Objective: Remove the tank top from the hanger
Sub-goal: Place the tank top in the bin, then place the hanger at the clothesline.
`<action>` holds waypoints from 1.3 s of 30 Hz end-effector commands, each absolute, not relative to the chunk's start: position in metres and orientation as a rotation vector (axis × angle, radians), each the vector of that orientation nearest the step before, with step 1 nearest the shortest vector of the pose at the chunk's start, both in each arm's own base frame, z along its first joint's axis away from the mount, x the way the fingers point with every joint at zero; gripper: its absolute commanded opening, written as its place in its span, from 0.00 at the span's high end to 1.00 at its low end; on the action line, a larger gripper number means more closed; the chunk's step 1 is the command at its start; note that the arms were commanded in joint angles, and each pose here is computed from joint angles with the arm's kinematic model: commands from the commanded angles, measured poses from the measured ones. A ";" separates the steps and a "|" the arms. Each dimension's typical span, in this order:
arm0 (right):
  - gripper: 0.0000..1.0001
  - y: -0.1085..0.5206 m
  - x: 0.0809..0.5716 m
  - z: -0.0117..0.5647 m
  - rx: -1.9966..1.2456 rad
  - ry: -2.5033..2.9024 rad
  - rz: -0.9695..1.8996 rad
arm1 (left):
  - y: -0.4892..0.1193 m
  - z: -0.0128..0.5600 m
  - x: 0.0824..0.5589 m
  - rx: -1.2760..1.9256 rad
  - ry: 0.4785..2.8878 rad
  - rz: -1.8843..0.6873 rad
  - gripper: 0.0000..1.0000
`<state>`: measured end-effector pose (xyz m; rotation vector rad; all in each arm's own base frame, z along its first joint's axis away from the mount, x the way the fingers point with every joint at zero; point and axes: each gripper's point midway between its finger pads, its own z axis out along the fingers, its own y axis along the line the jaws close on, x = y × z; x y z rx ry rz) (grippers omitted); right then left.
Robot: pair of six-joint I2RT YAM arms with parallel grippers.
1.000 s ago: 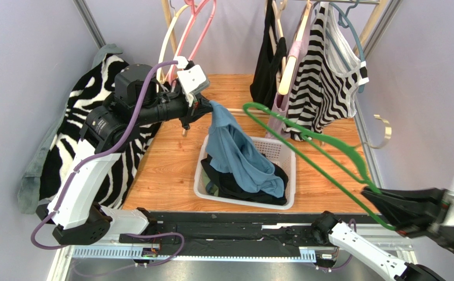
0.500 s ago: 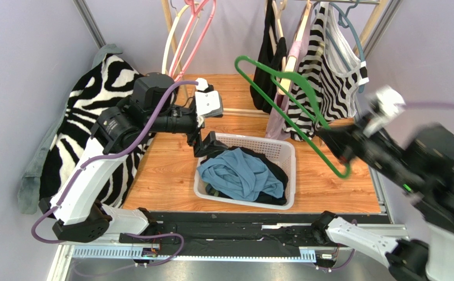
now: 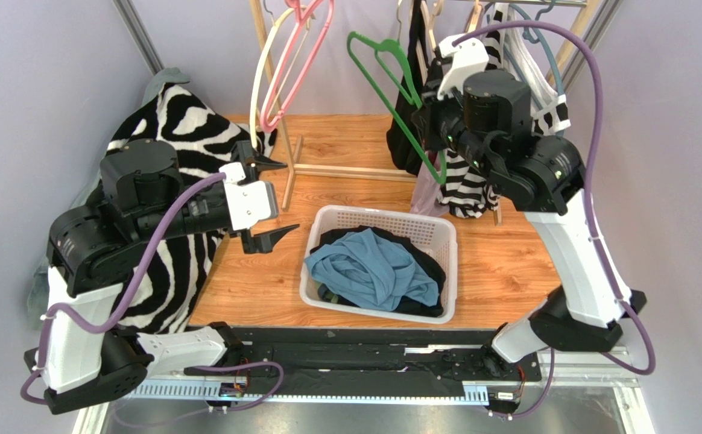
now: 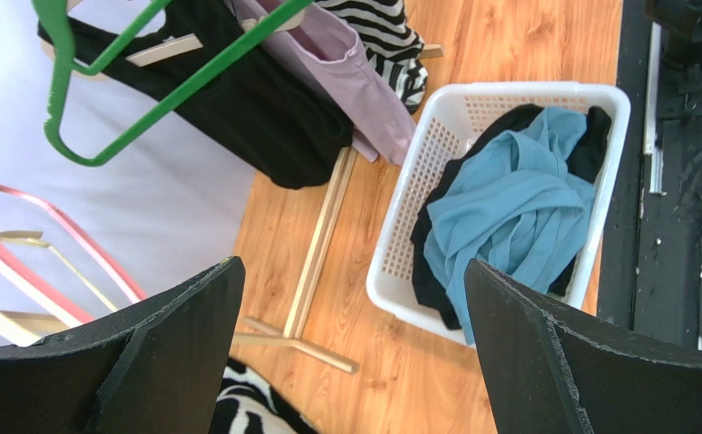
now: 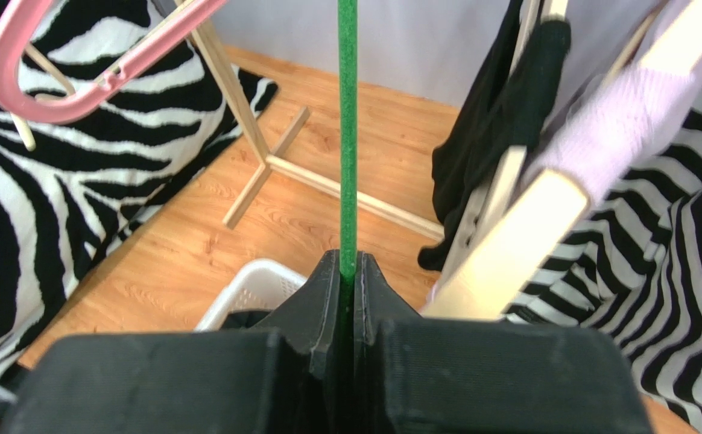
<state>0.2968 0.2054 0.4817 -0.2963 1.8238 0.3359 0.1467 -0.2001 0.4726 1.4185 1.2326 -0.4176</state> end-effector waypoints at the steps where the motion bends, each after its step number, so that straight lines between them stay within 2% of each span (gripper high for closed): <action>1: 1.00 0.215 0.312 0.531 -0.253 1.662 0.367 | -0.192 0.466 0.146 1.460 1.218 -0.362 0.01; 17: 1.00 0.242 0.384 0.524 -0.279 1.605 0.135 | -0.180 0.467 0.131 1.447 1.202 -0.377 0.01; 25: 1.00 0.237 0.408 0.529 -0.238 1.575 0.154 | -0.180 0.467 0.127 1.444 1.202 -0.394 0.01; 39: 1.00 0.246 0.433 0.489 -0.264 1.662 0.152 | -0.184 0.471 0.120 1.450 1.180 -0.444 0.01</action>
